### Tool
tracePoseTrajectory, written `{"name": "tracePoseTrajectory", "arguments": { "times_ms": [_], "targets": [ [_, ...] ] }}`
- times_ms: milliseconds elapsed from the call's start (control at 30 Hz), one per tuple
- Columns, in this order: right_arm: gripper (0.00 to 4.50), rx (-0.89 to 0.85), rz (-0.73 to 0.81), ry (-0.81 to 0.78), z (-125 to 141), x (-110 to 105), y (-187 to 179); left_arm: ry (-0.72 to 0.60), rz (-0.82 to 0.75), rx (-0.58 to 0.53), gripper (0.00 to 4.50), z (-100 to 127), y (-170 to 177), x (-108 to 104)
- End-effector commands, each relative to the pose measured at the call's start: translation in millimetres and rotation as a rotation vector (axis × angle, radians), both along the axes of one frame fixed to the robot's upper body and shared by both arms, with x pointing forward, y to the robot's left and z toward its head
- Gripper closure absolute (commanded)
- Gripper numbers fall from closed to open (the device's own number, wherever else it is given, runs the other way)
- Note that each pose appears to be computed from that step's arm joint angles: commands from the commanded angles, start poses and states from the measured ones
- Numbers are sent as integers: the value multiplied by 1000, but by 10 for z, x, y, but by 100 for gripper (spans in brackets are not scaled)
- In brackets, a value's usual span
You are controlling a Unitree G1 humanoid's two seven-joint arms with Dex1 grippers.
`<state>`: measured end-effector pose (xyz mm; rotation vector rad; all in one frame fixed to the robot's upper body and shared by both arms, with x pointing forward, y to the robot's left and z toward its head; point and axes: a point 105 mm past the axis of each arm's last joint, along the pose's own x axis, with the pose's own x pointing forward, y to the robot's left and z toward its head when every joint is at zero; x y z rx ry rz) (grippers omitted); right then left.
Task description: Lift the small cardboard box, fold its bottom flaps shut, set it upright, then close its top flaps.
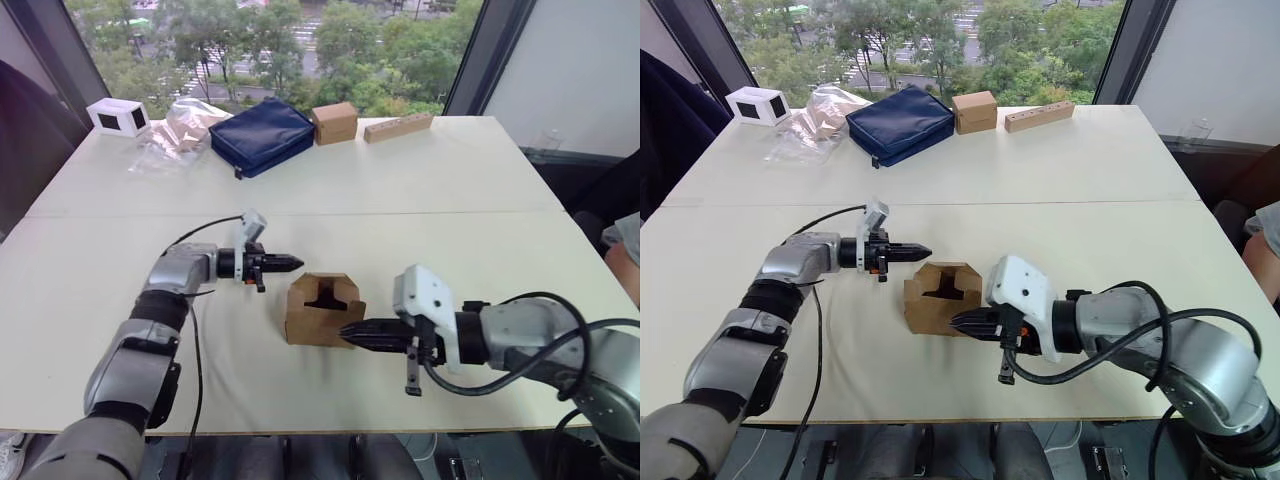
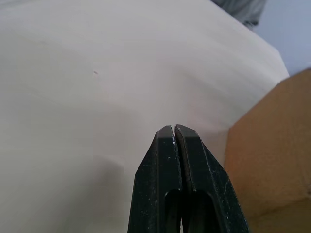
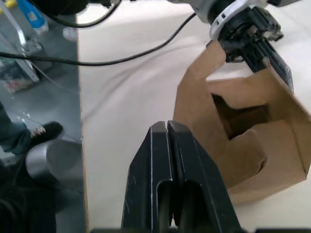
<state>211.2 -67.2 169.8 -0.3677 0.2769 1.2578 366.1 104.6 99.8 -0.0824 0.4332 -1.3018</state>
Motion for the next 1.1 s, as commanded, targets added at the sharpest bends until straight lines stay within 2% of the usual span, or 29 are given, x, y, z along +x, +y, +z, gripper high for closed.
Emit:
{"name": "tracePoseTrajectory", "arguments": {
  "times_ms": [33, 167, 433, 1100],
  "targets": [
    [450, -3, -11, -64, 31, 77, 51, -12, -76, 19, 447, 17, -21, -49],
    [450, -29, -30, -72, -18, 130, 55, -4, -116, 7, 447, 9, -53, -115],
    [450, 20, -35, -47, -16, 164, 142, -34, -79, -18, 447, 15, -85, -111],
    [450, -4, -41, -38, -74, 334, 214, -46, -69, -31, 447, 20, -94, -167]
  ]
}}
